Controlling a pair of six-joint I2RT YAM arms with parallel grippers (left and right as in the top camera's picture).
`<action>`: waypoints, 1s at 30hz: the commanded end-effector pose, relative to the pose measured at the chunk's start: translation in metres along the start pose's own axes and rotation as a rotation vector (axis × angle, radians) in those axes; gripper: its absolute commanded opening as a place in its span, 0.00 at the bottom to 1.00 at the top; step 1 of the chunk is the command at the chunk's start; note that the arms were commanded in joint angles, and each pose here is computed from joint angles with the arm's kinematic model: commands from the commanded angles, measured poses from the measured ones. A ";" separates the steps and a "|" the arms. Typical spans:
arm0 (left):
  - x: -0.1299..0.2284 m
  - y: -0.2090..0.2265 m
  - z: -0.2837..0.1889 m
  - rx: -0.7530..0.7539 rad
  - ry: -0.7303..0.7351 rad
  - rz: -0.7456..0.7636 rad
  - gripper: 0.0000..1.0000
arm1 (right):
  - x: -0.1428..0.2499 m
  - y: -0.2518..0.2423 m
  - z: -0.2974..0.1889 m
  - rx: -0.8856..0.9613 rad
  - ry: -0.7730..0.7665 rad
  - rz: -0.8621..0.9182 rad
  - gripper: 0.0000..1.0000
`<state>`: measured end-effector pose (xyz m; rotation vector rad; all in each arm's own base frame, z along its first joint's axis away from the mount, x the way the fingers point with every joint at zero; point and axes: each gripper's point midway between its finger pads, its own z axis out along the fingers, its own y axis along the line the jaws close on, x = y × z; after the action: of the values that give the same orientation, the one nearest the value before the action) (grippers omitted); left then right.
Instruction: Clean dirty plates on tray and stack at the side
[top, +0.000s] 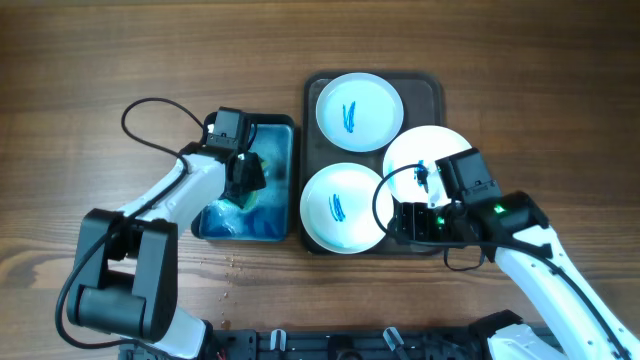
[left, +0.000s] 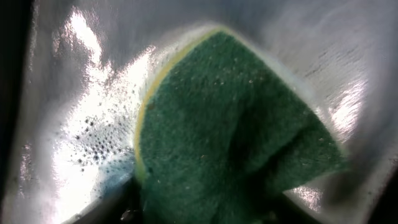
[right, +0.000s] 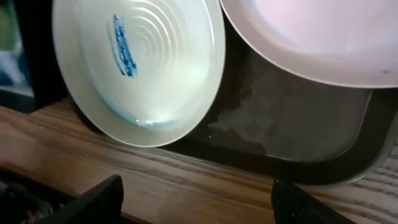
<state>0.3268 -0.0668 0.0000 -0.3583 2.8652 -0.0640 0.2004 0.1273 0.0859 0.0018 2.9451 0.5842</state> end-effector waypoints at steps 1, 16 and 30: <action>0.020 0.006 0.014 -0.006 0.067 -0.003 0.08 | 0.000 -0.005 0.008 0.022 0.016 0.016 0.75; -0.017 -0.013 -0.086 0.052 0.009 -0.004 0.04 | -0.016 -0.013 0.050 0.040 0.068 -0.030 0.49; 0.000 -0.056 -0.134 0.300 0.032 0.017 0.04 | -0.053 -0.034 0.102 0.178 -0.019 -0.054 0.16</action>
<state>0.3089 -0.0984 0.1232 -0.3109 2.8341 -0.3822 0.2607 0.1492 0.0013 -0.1155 2.9518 0.4682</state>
